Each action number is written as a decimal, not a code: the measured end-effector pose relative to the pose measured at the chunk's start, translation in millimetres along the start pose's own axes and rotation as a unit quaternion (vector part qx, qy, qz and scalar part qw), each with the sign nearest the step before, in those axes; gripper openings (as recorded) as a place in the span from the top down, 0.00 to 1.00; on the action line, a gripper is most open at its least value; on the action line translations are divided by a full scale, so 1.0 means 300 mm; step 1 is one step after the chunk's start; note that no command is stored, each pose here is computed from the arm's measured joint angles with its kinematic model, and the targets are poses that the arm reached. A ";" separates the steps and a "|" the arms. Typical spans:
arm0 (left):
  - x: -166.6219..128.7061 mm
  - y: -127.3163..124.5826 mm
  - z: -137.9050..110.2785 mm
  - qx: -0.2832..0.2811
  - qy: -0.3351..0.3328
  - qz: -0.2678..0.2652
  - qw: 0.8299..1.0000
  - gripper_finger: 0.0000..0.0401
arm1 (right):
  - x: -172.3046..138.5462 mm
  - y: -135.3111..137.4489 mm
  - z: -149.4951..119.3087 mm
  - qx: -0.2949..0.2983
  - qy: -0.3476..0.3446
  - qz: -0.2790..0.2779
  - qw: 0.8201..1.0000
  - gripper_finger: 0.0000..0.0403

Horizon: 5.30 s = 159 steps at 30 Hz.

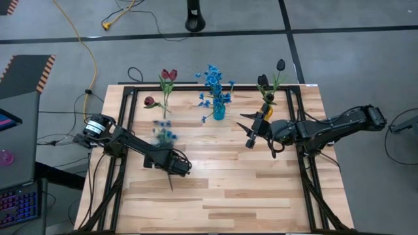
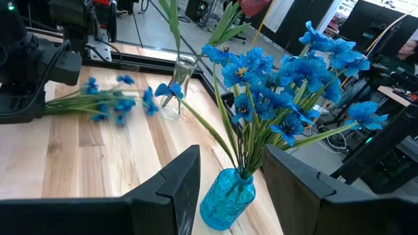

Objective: Sort flowers into vase by color
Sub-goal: Put the blue flowers into the blue vase

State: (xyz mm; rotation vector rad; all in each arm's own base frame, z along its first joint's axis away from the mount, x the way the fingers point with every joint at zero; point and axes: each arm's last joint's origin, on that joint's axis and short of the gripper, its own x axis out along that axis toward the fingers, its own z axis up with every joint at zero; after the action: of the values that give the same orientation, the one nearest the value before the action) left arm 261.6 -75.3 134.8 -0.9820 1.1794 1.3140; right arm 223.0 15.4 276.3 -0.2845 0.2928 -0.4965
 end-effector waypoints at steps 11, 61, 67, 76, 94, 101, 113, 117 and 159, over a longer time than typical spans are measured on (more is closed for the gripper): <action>-0.005 -0.001 0.002 0.009 -0.002 -0.006 1.000 0.97 | 0.000 0.000 0.000 0.000 0.000 0.000 1.000 0.52; -0.551 0.163 0.050 0.373 -0.396 -0.352 0.762 1.00 | 0.146 0.026 -0.113 0.079 0.097 -0.011 0.992 0.34; -0.595 0.141 0.070 0.380 -0.485 -0.328 0.717 1.00 | 0.236 0.068 -0.169 0.077 0.109 -0.023 0.991 0.34; -0.645 0.077 0.183 0.466 -0.550 -0.418 0.553 1.00 | 0.330 0.069 -0.234 0.089 0.114 -0.051 0.988 0.34; -0.486 0.113 0.580 0.414 -0.620 -0.490 0.452 1.00 | 0.379 0.001 -0.244 0.137 0.091 -0.094 0.982 0.34; -0.468 0.108 0.586 0.425 -0.609 -0.489 0.457 1.00 | 0.440 0.032 -0.295 0.130 0.074 -0.100 0.984 0.34; -0.455 0.105 0.583 0.437 -0.595 -0.488 0.466 1.00 | 0.538 0.024 -0.374 0.149 0.056 -0.141 0.977 0.34; -0.455 0.104 0.583 0.437 -0.594 -0.488 0.466 1.00 | 0.570 0.025 -0.384 0.148 0.061 -0.146 0.976 0.34; -0.446 0.102 0.580 0.449 -0.581 -0.491 0.470 1.00 | 0.640 -0.048 -0.396 0.214 0.057 -0.147 0.964 0.48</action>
State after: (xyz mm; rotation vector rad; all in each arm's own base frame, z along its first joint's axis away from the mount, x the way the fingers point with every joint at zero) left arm 256.6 73.5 299.0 0.2450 -0.0630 0.0298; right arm 337.5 -116.6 132.7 0.1256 0.2486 -0.8552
